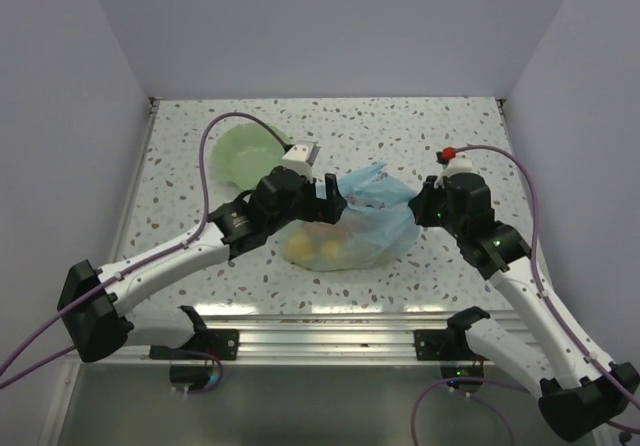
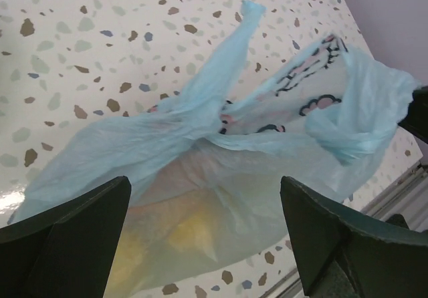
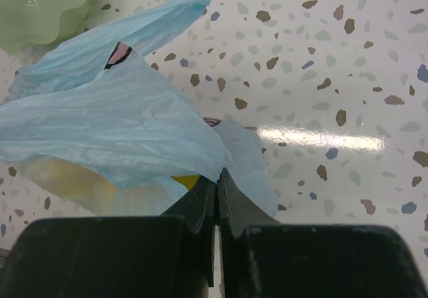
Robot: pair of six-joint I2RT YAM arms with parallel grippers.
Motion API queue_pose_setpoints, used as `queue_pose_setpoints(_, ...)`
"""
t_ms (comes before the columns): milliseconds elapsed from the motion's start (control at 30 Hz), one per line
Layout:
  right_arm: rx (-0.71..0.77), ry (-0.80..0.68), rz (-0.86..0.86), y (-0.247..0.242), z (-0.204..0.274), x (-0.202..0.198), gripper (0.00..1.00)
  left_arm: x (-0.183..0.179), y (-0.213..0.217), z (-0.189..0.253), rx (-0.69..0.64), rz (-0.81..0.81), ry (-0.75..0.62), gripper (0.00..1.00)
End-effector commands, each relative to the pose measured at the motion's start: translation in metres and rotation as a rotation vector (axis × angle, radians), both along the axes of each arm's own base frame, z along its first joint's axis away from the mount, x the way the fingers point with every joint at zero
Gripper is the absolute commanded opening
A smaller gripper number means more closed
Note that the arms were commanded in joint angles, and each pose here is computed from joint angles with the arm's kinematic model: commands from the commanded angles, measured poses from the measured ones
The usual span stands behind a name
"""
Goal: Untie the knot of the plastic bag and take out the fruit
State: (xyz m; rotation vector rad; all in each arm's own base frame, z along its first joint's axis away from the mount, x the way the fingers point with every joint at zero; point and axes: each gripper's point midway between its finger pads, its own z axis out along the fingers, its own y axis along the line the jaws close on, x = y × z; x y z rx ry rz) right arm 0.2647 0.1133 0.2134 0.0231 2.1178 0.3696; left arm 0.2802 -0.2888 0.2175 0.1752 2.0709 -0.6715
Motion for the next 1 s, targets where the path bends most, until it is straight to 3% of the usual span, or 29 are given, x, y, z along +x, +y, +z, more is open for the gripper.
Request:
queue_pose_setpoints(0, 0.0, -0.071, 0.054, 0.003, 0.031, -0.003, 0.0, 0.006, -0.002, 0.01, 0.065, 0.085, -0.043, 1.0)
queue_pose_setpoints(233, -0.01, -0.083, 0.054, 0.0, 0.034, -0.007, 0.0, 0.02, -0.017, 0.015, 0.112, 0.252, -0.119, 1.0)
queue_pose_setpoints(600, 0.008, -0.091, 0.076, 0.002, 0.038, -0.013, 0.0, 0.044, -0.033, -0.011, 0.185, 0.331, -0.133, 1.0)
queue_pose_setpoints(967, -0.004, -0.114, 0.069, -0.005, 0.043, -0.022, 0.0, 0.064, -0.012, -0.046, 0.211, 0.446, -0.091, 0.96)
